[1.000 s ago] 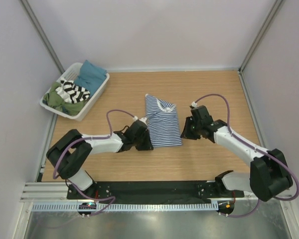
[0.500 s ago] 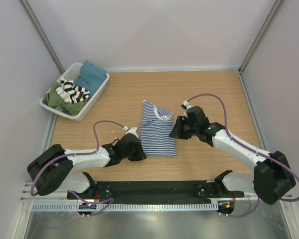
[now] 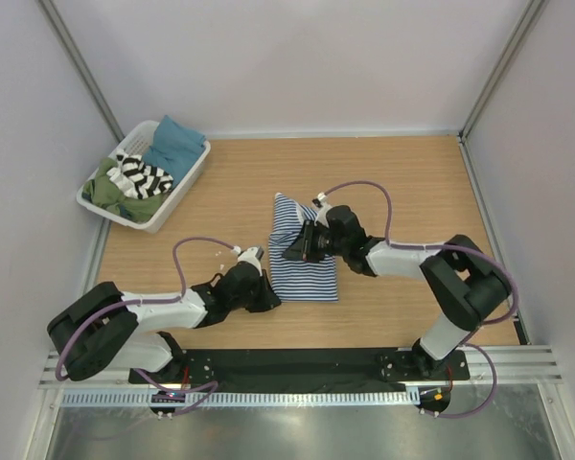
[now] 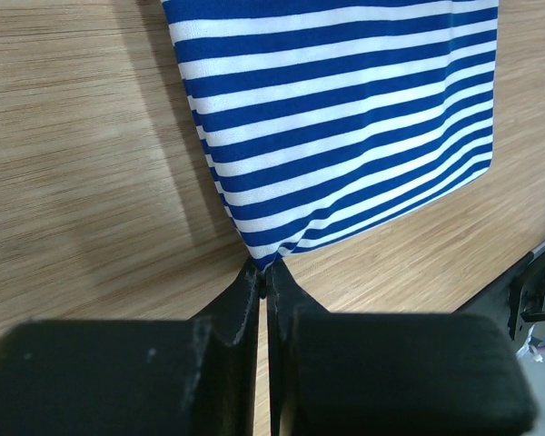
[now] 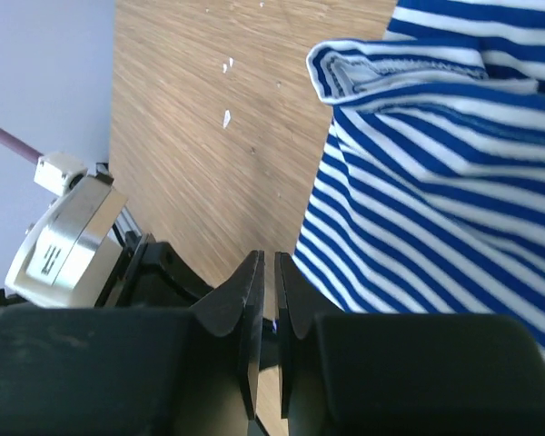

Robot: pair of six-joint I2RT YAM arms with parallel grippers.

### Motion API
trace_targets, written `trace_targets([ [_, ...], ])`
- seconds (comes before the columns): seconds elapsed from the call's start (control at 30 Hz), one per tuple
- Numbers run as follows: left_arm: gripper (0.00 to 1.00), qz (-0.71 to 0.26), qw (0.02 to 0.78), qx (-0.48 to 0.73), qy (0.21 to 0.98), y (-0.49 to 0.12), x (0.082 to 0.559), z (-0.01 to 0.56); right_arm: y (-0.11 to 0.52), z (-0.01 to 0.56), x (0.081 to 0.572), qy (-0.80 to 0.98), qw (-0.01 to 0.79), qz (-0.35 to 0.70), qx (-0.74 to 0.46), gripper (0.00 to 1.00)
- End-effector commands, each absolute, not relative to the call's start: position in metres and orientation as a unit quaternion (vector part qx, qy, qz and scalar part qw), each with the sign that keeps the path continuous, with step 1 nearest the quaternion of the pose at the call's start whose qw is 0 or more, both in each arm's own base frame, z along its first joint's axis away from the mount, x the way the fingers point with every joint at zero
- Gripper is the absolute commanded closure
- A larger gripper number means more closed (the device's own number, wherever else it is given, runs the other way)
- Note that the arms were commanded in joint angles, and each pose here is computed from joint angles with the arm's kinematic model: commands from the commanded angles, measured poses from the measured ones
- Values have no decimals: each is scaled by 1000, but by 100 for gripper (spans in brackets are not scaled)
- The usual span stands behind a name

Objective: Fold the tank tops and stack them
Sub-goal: Fold the tank top

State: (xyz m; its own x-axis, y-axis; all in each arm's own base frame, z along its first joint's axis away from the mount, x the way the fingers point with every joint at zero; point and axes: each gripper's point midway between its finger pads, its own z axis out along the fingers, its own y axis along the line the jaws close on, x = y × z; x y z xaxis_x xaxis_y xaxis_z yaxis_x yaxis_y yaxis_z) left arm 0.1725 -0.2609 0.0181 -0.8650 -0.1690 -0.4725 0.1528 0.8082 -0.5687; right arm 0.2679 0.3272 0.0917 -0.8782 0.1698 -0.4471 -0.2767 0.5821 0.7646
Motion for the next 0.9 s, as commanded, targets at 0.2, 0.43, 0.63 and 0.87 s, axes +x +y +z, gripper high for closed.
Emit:
trace_targets([
  [0.2, 100, -310, 252, 4, 917, -256, 164, 12, 369, 91, 299, 804, 250, 537, -54, 86],
  [0.43, 100, -316, 240, 7, 918, -249, 152, 11, 348, 59, 332, 817, 216, 535, 13, 87],
  [0.63, 100, -323, 235, 4, 917, -241, 142, 12, 345, 44, 345, 839, 183, 509, 65, 87],
  [0.87, 98, -315, 228, 3, 921, -236, 139, 9, 351, 68, 353, 835, 191, 513, 56, 83],
])
